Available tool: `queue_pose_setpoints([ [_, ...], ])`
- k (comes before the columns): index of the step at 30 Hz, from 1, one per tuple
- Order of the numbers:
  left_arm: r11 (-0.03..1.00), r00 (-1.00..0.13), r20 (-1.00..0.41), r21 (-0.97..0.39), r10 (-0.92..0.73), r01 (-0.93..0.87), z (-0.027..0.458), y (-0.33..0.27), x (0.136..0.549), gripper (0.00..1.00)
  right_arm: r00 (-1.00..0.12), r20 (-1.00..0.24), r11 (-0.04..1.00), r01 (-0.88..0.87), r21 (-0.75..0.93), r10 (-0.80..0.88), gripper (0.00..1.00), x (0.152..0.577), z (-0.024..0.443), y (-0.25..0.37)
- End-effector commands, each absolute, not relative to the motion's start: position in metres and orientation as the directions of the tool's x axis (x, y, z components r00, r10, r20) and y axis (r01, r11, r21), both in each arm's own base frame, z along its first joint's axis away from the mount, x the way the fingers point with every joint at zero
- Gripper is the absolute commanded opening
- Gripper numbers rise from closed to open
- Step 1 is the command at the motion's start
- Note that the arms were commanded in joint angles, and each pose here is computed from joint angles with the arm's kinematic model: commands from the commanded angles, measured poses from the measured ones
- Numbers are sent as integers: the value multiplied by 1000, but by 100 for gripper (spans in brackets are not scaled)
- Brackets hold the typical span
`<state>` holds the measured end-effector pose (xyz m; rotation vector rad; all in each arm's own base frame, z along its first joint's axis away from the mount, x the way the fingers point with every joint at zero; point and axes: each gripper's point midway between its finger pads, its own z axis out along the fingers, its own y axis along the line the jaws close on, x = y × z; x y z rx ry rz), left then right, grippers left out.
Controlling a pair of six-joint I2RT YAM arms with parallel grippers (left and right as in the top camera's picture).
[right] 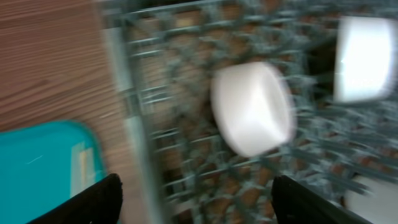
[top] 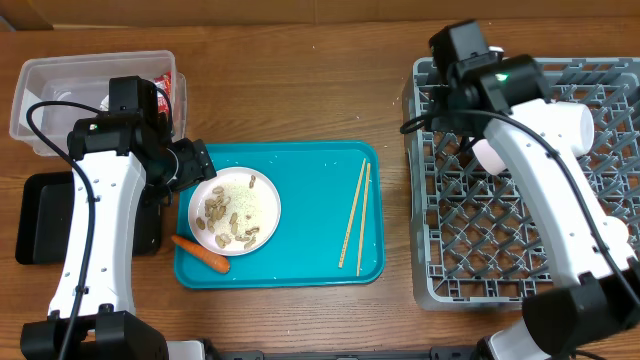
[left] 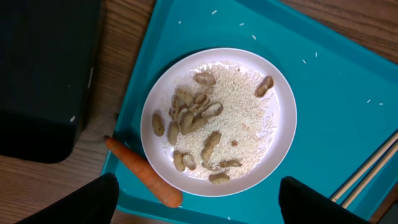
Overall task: Sort waste into correct bins and load items into the dishwasher
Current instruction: 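Grasp one chopstick on the tray with the right gripper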
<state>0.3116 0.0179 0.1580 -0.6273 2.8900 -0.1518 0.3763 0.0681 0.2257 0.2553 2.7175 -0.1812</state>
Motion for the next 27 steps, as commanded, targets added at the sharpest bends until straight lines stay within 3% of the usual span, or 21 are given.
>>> queue_pose_setpoints([
  [1,914,-896,-186,-140,-403,-382,168,19,312,84,-956,-287,976,-8,218,57,73,359,226,132],
  [6,914,-896,-187,-140,-403,-382,168,19,312,85,-982,-182,958,-8,285,46,59,335,203,168],
  [17,913,-896,-184,-140,-404,-383,167,19,312,85,-994,-88,981,42,190,60,50,271,86,232],
  [27,913,-897,-183,-140,-404,-383,167,19,312,85,-994,-59,981,78,177,90,44,259,40,233],
])
